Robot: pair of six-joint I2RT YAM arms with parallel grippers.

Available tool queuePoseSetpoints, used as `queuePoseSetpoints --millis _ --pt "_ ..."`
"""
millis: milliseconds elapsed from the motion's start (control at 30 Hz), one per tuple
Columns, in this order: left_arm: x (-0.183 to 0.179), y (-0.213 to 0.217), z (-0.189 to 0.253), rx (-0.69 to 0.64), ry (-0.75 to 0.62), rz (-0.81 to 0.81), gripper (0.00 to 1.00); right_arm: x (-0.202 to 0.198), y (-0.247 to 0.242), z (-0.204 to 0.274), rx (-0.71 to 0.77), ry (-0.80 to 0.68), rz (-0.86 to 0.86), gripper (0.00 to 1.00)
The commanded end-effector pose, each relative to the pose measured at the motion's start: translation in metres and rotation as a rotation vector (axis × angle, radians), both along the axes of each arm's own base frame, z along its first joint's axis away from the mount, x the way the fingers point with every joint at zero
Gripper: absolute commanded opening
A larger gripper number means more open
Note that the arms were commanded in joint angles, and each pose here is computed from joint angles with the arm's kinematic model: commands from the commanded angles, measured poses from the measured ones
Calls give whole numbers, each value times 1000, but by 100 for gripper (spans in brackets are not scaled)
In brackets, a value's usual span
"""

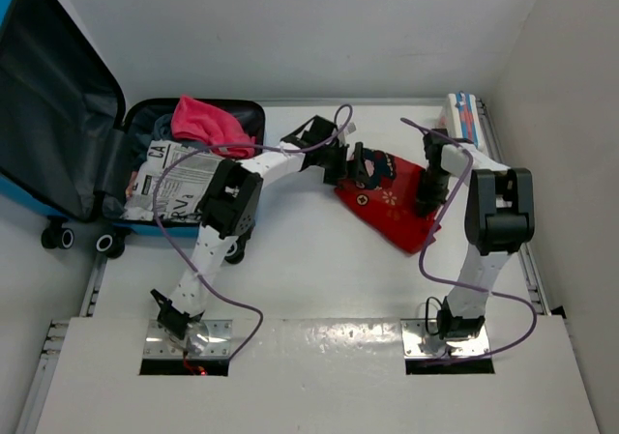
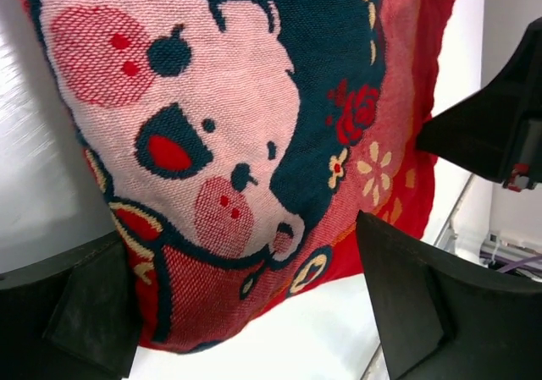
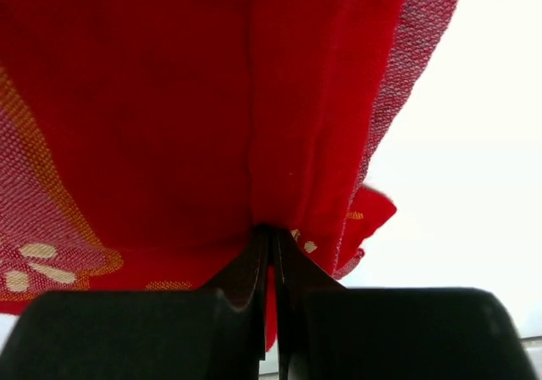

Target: Pack the luggage

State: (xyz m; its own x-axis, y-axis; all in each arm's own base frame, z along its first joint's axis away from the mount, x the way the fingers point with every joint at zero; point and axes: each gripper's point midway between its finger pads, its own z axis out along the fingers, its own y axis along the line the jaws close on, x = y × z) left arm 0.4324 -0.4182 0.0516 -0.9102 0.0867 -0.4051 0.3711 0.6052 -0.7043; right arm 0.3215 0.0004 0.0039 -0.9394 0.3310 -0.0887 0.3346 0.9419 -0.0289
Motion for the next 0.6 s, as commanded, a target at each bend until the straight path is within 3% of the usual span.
queuePoseSetpoints --millis 0,33,133,367,500,567 --pt "-35 -7 -54 60 124 -38 94 1 13 -12 -26 23 65 0" --pt "-36 -7 -53 57 116 -53 73 2 18 -10 -6 14 76 0" --pt "-35 -19 -29 20 52 -98 36 4 33 -1 22 -20 113 0" --pt "-29 -18 45 -20 -145 -172 0 8 48 20 80 -92 145 0" --pt "5 12 107 7 -356 -112 0 23 54 44 110 -175 164 1" --pt "26 34 134 45 -455 -62 0 30 57 54 136 -210 170 7"
